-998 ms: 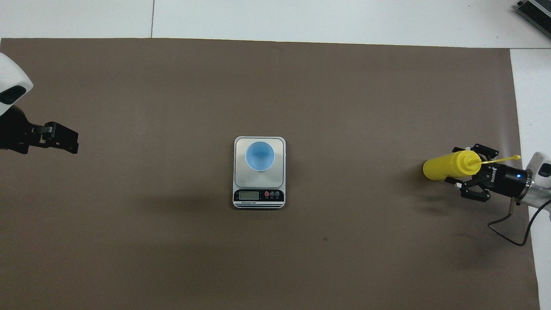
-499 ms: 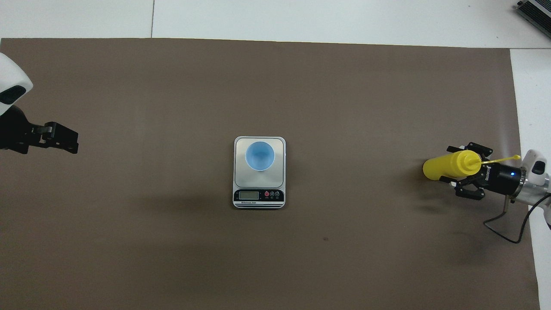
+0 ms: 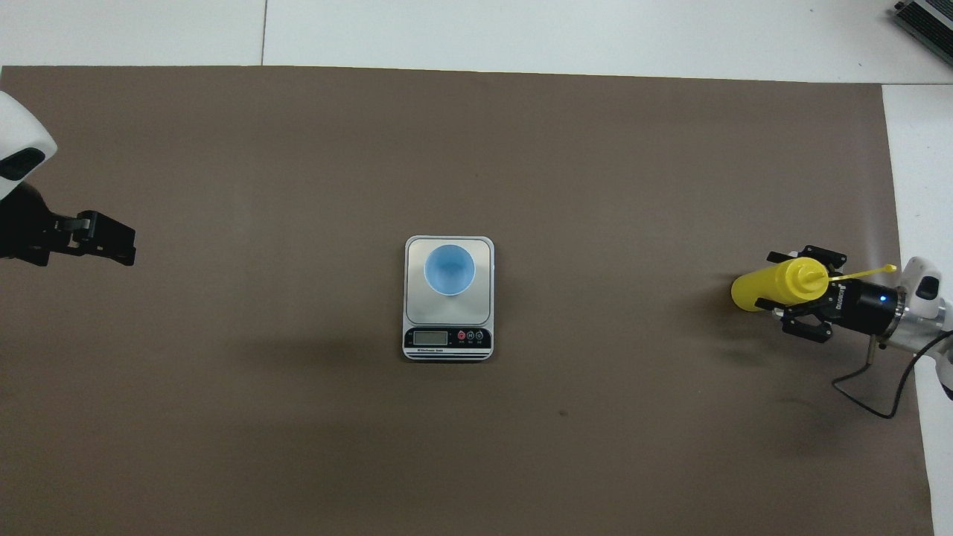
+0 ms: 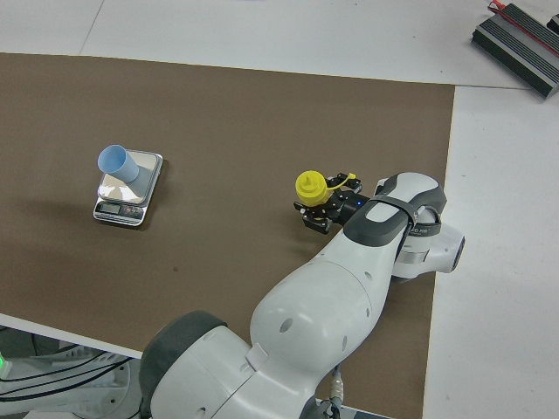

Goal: Pour seasoning into cup on scale with both arms
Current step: 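Grasp the yellow bottle with the right gripper and lift it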

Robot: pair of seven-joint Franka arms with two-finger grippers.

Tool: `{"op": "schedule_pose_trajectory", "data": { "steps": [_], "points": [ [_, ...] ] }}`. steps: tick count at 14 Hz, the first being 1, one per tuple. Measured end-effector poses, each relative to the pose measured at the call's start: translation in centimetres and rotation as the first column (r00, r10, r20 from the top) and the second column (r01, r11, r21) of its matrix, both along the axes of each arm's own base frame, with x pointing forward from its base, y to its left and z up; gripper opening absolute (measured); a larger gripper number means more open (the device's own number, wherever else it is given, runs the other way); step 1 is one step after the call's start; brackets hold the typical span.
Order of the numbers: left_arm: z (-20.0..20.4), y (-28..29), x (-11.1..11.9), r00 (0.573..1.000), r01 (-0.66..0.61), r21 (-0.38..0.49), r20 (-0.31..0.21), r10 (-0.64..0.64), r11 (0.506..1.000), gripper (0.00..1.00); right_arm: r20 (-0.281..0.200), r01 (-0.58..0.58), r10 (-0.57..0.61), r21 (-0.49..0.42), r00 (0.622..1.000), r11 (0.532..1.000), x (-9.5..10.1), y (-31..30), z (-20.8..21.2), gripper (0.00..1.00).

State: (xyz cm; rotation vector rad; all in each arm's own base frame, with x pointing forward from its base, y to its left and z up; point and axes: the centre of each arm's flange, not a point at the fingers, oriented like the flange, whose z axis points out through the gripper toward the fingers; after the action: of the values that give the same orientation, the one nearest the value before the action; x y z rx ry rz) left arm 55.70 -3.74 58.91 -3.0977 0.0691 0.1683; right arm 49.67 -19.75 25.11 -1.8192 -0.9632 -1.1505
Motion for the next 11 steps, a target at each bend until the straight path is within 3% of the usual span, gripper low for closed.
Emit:
{"op": "schedule_pose_trajectory", "data": {
  "steps": [2, 5, 7, 11],
  "points": [
    [0.0, 0.0, 0.0, 1.000, 0.000, 0.000, 0.000, 0.000, 1.000, 1.00, 0.000, 0.003, -0.003, -0.001, 1.000, 1.000, 0.1, 0.1, 0.0, 0.61],
    [0.0, 0.0, 0.0, 1.000, 0.000, 0.000, 0.000, 0.000, 1.000, 1.00, 0.004, -0.004, 0.004, -0.003, 1.000, 1.000, 0.3, 0.4, 0.0, 0.56],
    [0.0, 0.0, 0.0, 1.000, 0.000, 0.000, 0.000, 0.000, 1.000, 1.00, 0.009, -0.014, 0.014, 0.001, 1.000, 1.000, 0.8, 1.2, 0.2, 0.45],
    [0.0, 0.0, 0.0, 1.000, 0.000, 0.000, 0.000, 0.000, 1.000, 1.00, 0.042, -0.070, 0.071, -0.030, 0.997, 0.997, 2.9, 4.2, 1.7, 0.45]
  ]
}}
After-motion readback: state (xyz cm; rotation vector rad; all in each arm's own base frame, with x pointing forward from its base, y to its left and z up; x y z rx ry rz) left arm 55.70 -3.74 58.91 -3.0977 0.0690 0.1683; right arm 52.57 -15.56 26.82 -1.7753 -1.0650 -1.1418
